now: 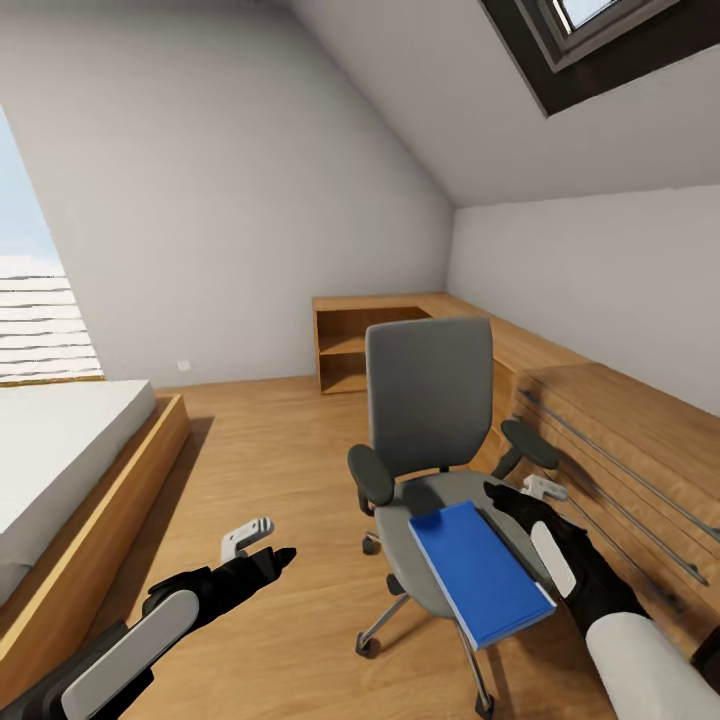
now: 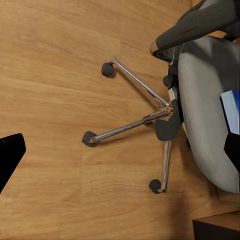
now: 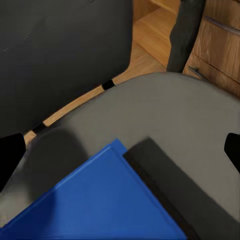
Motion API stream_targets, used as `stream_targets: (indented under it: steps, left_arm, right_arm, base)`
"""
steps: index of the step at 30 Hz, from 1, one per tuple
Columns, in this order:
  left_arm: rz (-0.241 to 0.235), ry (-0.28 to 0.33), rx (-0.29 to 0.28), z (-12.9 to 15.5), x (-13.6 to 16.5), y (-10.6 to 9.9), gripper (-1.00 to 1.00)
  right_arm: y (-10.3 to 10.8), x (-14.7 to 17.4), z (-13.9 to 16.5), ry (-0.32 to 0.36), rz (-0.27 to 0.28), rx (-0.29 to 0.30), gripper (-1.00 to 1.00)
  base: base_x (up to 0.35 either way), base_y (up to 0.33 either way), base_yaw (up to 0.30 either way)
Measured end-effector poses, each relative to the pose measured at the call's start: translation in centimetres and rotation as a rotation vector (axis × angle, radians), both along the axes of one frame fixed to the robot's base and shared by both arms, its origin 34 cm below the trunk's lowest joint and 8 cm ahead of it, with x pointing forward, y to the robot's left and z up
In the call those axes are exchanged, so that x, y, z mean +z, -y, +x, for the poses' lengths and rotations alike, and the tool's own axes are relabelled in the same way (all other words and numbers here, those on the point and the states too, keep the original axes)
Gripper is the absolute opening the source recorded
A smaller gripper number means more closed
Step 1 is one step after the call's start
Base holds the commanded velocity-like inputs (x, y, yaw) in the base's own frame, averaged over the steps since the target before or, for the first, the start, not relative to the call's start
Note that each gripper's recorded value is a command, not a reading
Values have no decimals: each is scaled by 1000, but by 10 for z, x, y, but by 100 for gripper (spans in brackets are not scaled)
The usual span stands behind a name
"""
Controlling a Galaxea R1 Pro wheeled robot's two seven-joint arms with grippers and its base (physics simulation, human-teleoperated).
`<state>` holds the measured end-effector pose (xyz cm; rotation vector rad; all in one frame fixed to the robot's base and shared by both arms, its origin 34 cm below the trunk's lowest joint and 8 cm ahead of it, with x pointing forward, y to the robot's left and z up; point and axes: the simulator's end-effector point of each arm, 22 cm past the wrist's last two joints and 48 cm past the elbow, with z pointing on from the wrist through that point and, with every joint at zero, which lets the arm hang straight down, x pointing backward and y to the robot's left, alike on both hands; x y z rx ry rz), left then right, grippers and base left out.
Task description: In the bedroom, organize the workspace by keeping the computer under the desk, ensuring the monitor is on the desk, placing the keyboard on the desk next to the monitor, placing the mouse on the desk next to the keyboard, moving the folder from the swivel chair onto the desk next to the mouse, stacking the notebook on top of the folder with the pen on top of the notebook, and positioning the swivel chair next to the desk.
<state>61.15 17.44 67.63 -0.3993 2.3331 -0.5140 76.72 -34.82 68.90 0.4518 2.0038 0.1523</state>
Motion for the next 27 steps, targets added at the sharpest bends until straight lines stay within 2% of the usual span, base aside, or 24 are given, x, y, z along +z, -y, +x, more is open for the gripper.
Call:
stream_targets:
  steps: [6,9,15,17,20,22,27]
  left_arm:
    - [-2,2,-2,0,0,1,100]
    - [-5,3,-4,0,1,1,100]
    - [-6,2,-5,0,1,2,100]
    - [-3,-2,-10,-2,-1,3,100]
    - [-1,-3,-13,-3,-2,4,100]
    - [1,-5,-16,-4,-3,5,100]
    - [5,-5,-22,-5,-3,7,100]
  right_arm:
    - [-35,35,-34,61,9,62,100]
    - [-45,53,-53,101,16,79,100]
    - [-53,61,-63,112,47,95,100]
    - [-61,75,-63,143,61,106,100]
    - [-67,77,-63,150,74,109,100]
    - [-76,81,-65,163,92,109,100]
    - [-74,81,-65,165,93,103,100]
  base:
    - [0,0,0]
    - [0,0,0]
    - [0,0,0]
    - [0,0,0]
    - [0,0,0]
    - [0,261,-124]
    - [39,308,-254]
